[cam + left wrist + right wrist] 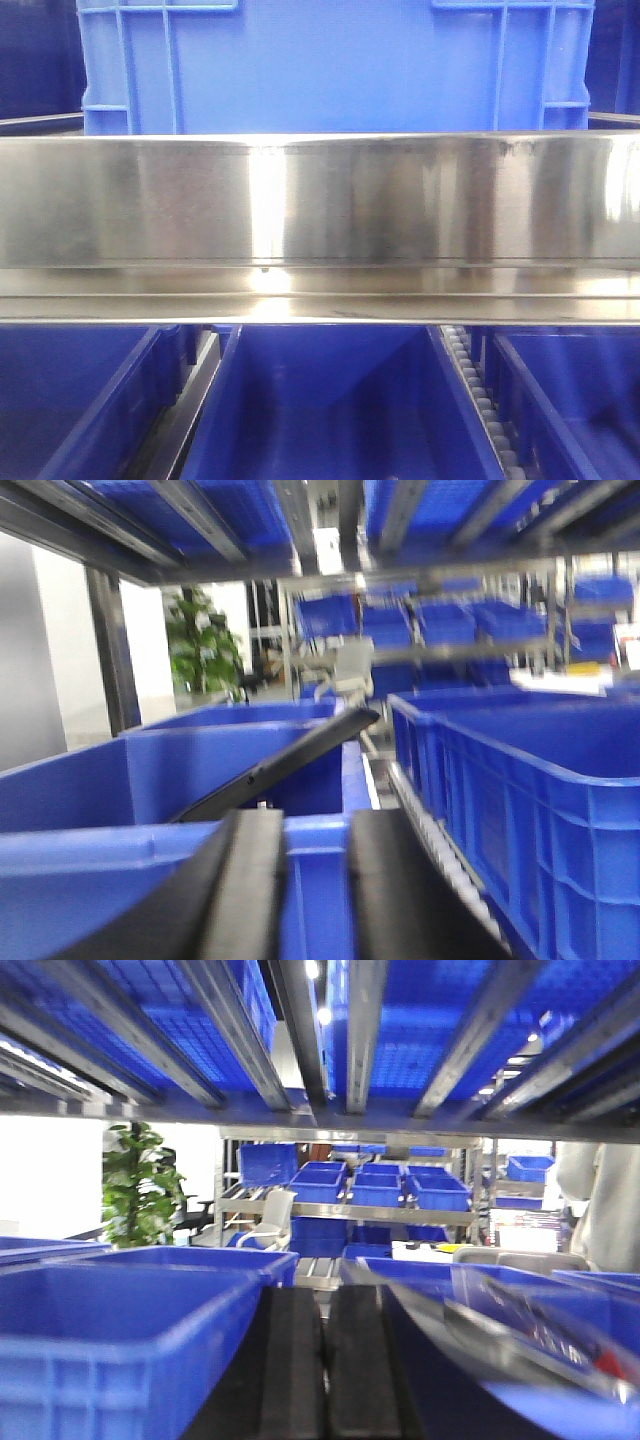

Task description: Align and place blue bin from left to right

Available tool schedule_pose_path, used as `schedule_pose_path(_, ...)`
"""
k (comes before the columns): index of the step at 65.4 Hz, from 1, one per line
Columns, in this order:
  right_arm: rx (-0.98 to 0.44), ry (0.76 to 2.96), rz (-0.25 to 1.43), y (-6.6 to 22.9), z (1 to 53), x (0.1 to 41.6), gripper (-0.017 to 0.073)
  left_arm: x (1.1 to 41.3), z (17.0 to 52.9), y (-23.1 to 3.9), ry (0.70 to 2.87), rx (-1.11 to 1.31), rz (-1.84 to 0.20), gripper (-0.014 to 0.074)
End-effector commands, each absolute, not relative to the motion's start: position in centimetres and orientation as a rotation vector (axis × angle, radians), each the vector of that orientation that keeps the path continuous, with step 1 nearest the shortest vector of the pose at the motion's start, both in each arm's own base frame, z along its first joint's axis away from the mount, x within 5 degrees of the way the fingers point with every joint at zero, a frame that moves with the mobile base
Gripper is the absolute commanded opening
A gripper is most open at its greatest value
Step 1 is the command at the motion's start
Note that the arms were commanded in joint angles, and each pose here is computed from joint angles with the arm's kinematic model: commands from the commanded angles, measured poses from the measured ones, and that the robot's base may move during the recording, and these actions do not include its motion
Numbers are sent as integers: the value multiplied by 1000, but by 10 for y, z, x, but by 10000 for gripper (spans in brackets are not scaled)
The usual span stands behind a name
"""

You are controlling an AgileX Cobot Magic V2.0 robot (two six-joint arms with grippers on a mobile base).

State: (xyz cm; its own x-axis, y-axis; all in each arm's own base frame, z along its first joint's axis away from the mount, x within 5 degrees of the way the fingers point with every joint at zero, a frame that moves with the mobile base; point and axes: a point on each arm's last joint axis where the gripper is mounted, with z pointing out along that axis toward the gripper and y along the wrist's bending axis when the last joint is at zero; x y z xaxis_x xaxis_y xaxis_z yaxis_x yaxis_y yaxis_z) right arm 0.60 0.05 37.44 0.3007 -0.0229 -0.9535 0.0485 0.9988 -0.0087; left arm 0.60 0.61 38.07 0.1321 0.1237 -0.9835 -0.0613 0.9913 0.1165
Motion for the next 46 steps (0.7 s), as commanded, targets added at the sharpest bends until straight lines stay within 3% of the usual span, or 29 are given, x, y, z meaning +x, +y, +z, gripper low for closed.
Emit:
schedule_pose_path(1,10,1304,-40,1,401,7,63,15,400,7,1525,84,145,282)
schedule_pose_path(16,8,1402,-48,-1,430,49,571,55,427,1,1623,130,83,543)
schedule_pose_path(22,2,1466,-39,-1,432,64,568,69,429,-5,1677,162,8,604)
schedule_pose_path(46,-149,1633,87,18,495,121,568,144,481,-52,1844,361,-197,601)
